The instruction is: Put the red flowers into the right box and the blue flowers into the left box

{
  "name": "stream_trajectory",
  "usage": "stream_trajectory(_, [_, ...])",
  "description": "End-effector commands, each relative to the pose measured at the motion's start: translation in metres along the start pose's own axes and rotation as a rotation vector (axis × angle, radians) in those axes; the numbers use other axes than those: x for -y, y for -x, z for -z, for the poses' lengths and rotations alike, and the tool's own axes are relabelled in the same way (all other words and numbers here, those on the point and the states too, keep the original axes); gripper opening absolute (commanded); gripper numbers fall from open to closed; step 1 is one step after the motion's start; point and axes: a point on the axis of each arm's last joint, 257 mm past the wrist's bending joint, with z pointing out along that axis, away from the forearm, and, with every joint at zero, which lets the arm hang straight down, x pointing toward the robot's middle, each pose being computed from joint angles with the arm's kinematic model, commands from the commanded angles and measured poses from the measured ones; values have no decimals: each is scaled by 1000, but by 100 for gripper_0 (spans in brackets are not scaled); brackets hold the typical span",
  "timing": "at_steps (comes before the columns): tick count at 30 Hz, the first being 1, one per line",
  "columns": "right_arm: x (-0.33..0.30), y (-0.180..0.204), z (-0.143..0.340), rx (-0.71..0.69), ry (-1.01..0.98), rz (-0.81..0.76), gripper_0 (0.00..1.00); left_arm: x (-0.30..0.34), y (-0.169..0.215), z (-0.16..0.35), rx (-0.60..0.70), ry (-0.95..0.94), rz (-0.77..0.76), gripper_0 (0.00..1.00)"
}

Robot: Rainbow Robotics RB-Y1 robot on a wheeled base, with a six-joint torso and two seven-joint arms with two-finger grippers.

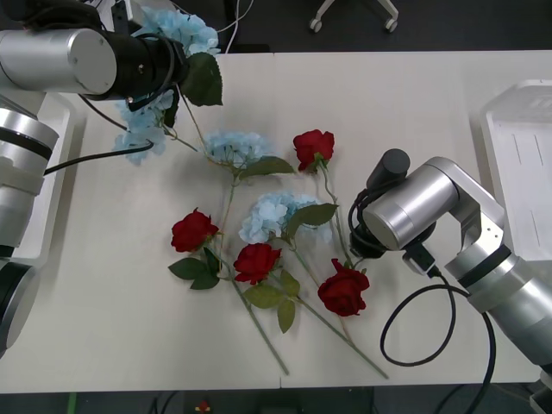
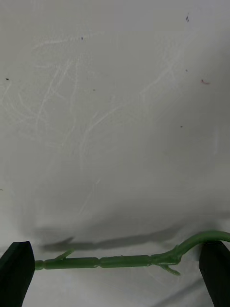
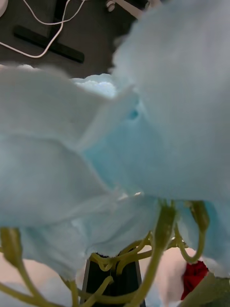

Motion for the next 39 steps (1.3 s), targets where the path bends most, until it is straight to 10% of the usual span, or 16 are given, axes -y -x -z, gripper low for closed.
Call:
stream_trajectory(1, [14, 0, -4, -12, -21, -9, 100, 4, 43, 23, 73, -52, 90, 0])
stream_trajectory(8, [17, 3, -7, -12, -19, -10, 100, 6, 45, 27, 73, -78, 128, 54])
stream_trajectory(14, [17, 4, -7, -9, -20, -10, 56, 4, 44, 26, 69, -77, 141, 77])
stream_trajectory(19, [17, 5, -6, -5, -24, -16, 14, 4, 45, 26, 68, -84, 152, 84])
stream_trajectory(39, [-5, 26, -12, 34, -61, 18, 0, 30, -9, -50, 52, -41, 107, 89])
